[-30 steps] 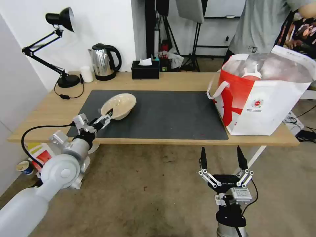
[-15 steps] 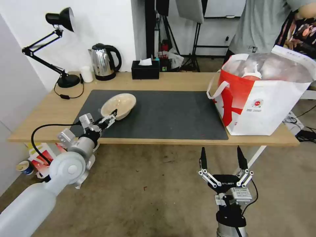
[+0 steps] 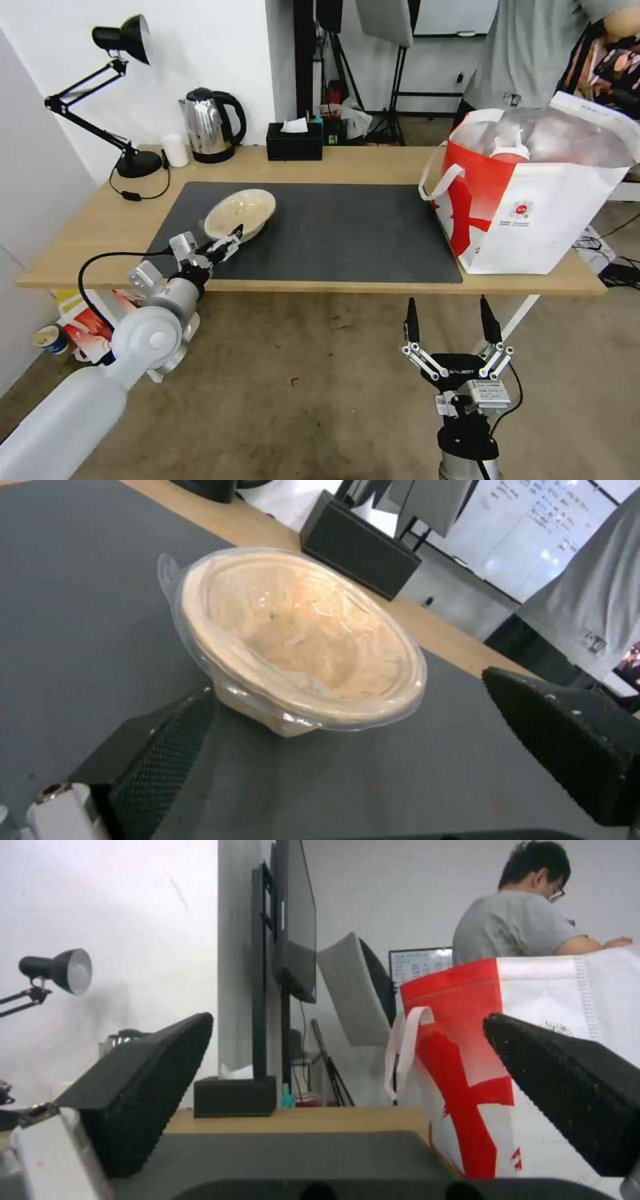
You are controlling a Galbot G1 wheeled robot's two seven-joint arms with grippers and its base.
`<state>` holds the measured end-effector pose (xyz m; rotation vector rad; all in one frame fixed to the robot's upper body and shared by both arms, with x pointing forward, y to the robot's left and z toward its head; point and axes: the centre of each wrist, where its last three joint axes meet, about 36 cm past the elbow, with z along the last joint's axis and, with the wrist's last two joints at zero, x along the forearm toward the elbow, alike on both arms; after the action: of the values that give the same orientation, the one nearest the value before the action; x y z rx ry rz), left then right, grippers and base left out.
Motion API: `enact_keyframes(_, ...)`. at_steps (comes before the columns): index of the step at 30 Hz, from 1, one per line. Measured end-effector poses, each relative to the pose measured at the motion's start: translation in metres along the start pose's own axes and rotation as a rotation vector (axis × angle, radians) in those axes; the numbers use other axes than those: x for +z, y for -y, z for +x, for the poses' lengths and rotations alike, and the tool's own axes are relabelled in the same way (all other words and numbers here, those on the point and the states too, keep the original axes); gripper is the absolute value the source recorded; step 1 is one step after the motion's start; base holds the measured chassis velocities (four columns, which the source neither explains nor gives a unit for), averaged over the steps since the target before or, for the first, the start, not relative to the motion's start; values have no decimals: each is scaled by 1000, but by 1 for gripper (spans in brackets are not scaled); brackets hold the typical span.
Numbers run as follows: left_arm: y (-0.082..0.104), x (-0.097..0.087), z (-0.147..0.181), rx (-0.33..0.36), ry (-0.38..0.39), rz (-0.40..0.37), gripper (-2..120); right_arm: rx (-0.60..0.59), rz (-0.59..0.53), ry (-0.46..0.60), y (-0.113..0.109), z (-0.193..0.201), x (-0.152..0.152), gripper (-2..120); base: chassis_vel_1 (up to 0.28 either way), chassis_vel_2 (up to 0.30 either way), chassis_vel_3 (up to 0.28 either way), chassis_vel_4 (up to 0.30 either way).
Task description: Pick up the trash from the table and place it into the takeout bag.
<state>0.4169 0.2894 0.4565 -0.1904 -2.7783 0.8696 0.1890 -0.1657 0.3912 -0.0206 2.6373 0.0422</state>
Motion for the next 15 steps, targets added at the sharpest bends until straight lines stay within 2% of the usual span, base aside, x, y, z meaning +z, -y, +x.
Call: enact_keyframes(15, -5, -1, -8, -12, -2, -6, 100, 0, 0, 0, 0, 0, 0, 100, 0, 0, 0, 0)
